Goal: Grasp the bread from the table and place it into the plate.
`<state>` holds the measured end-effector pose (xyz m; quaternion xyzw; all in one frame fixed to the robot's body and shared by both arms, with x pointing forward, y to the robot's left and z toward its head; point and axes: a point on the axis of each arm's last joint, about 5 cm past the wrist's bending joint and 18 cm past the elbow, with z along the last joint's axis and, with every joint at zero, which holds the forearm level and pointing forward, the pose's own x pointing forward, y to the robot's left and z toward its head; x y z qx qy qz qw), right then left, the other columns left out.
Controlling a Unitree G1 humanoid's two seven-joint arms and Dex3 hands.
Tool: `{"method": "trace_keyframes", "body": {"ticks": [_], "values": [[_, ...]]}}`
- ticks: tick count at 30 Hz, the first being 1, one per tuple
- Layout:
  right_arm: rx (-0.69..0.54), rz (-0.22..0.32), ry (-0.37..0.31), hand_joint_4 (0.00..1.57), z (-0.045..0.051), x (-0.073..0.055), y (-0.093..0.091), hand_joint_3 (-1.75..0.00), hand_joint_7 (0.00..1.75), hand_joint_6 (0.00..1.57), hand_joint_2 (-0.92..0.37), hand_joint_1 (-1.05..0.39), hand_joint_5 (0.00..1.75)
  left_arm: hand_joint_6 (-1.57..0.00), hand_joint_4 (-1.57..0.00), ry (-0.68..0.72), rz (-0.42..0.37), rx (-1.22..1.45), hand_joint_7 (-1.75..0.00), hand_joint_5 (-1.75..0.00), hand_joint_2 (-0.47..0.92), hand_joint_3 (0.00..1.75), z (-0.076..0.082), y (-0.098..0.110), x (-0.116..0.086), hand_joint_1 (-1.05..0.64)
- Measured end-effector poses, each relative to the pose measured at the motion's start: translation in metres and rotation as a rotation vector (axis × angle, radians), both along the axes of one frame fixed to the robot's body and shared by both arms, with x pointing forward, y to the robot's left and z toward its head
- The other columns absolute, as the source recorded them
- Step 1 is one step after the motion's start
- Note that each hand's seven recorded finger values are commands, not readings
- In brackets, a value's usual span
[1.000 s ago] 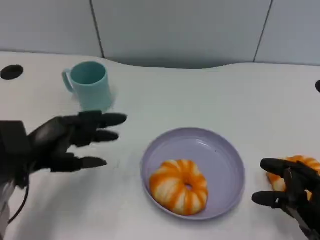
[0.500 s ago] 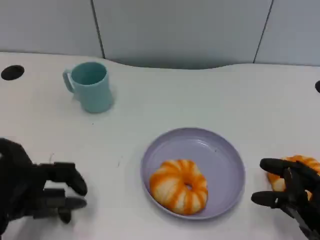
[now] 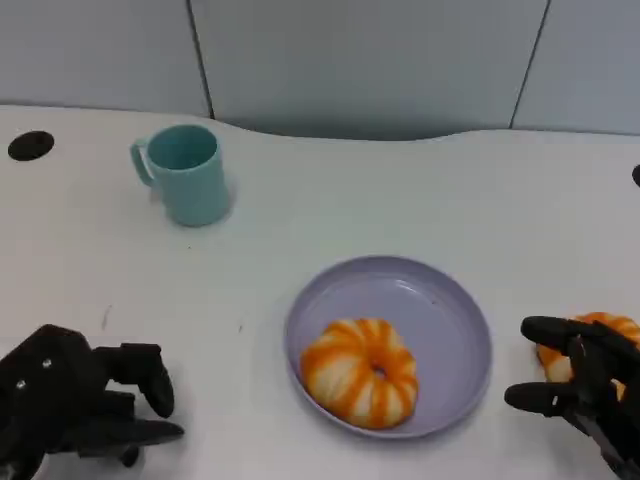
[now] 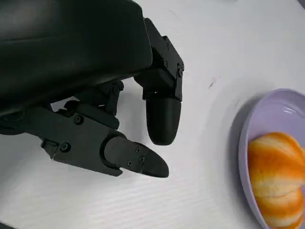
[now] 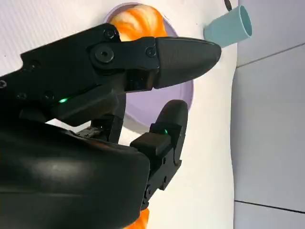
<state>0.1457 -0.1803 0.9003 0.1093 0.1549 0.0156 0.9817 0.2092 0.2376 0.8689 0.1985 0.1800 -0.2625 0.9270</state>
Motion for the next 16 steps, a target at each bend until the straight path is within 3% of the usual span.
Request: {"method": "trace_keyframes", "body": {"ticks": [16], "values": [[-0.008, -0.009, -0.001, 0.49, -0.0003, 0.0015, -0.0043, -0.42, 0.8, 0.46, -0.92, -0.33, 1.07, -0.53, -0.72, -0.027, -0.019, -0.037, -1.75, -1.75, 0.89, 0.01, -0.0042, -0.0029, 0.0026, -0.4]]}}
